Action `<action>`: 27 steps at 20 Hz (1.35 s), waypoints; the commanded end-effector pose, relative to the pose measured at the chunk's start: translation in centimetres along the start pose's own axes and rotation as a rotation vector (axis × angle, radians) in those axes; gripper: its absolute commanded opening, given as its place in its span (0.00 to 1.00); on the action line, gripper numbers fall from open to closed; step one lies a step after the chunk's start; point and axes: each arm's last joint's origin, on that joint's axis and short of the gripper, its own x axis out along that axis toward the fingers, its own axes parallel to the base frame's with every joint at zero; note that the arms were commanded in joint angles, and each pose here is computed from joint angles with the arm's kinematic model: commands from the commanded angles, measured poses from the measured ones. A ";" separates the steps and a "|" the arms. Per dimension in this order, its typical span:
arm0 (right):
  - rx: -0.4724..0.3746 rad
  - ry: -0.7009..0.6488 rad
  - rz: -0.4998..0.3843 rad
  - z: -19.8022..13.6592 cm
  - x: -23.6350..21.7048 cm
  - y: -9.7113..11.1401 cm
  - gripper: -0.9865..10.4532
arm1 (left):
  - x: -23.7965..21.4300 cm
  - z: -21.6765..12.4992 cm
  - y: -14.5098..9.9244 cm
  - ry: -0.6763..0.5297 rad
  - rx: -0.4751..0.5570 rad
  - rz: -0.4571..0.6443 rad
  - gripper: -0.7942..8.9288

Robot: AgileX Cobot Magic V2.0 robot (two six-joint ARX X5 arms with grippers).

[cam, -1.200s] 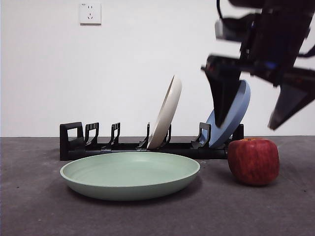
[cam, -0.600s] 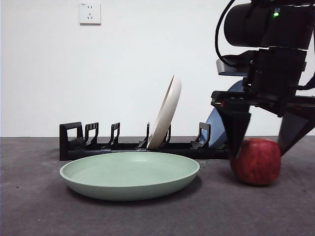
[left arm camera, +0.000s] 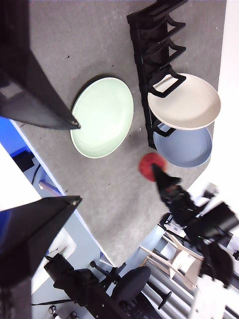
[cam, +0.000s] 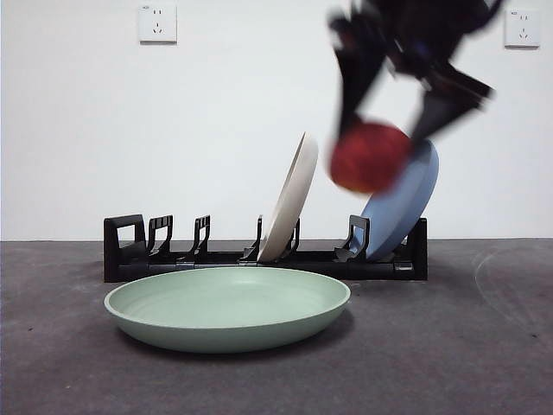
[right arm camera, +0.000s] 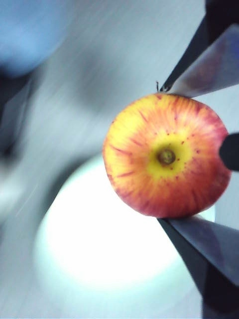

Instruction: Take the green plate from the plate rack,put the plate on the table,take the apple from the table,put the apple in the plate

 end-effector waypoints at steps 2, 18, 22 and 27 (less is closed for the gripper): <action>-0.094 -0.095 0.176 1.4 -0.9 3.3 0.08 | 0.1 0.0 0.1 -0.011 -0.004 0.014 0.31; -0.243 0.039 -0.059 -0.9 9.8 9.8 0.08 | 0.1 0.0 0.0 -0.010 -0.005 0.016 0.31; -0.242 0.100 -0.092 -1.4 12.2 9.4 0.08 | 0.1 0.0 0.0 -0.010 -0.008 0.015 0.31; -0.240 0.155 -0.112 -2.0 14.0 9.0 0.08 | 0.1 0.0 0.0 -0.010 -0.008 0.015 0.31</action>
